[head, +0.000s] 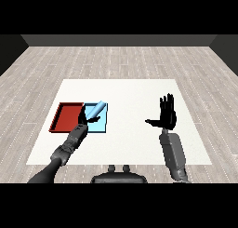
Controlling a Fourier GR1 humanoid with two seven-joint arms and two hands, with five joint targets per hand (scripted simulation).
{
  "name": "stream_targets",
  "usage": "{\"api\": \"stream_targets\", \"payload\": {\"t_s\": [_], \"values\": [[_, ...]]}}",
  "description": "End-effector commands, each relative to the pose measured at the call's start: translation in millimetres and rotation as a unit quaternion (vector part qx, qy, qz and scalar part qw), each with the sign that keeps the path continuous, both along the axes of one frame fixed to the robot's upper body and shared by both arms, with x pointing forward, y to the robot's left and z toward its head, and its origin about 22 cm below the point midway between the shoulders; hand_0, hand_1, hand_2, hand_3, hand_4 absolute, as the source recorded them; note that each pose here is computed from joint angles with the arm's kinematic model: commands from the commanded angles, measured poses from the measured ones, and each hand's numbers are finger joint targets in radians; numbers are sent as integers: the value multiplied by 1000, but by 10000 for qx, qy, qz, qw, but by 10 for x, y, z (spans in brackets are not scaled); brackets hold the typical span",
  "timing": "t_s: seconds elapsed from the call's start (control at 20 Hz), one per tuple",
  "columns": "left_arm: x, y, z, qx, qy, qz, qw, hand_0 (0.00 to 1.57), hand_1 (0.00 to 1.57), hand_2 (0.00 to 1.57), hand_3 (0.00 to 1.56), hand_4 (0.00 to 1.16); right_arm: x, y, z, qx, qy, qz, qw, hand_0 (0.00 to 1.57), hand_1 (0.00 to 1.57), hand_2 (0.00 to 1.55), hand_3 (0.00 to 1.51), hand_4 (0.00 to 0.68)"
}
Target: Pick the blue can and put it in the blue box
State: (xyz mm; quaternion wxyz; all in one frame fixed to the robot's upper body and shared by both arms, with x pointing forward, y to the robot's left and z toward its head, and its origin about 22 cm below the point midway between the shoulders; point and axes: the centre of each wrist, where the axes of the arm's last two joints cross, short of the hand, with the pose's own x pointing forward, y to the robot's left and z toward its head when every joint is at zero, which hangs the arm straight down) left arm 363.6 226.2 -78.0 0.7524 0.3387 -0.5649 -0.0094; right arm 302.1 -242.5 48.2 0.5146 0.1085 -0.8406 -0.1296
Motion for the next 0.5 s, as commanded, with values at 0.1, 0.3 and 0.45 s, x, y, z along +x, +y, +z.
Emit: {"api": "stream_targets", "payload": {"t_s": [0.1, 0.3, 0.45], "values": [[234, -321, 358, -658, -1800, -845, 9778, 0, 0, 0, 0, 0, -30, 8, 28, -29, -28, 180, 9998, 0, 0, 0, 0, 0], [209, -403, 463, -1386, -2856, -1796, 9311, 0, 0, 0, 0, 0, -14, -10, 53, -223, 85, 148, 9996, 0, 0, 0, 0, 0], [83, -411, 443, -1598, -3255, -2215, 9052, 0, 0, 0, 0, 0, -59, -13, -100, -420, 311, 241, 9983, 0, 0, 0, 0, 0]]}}
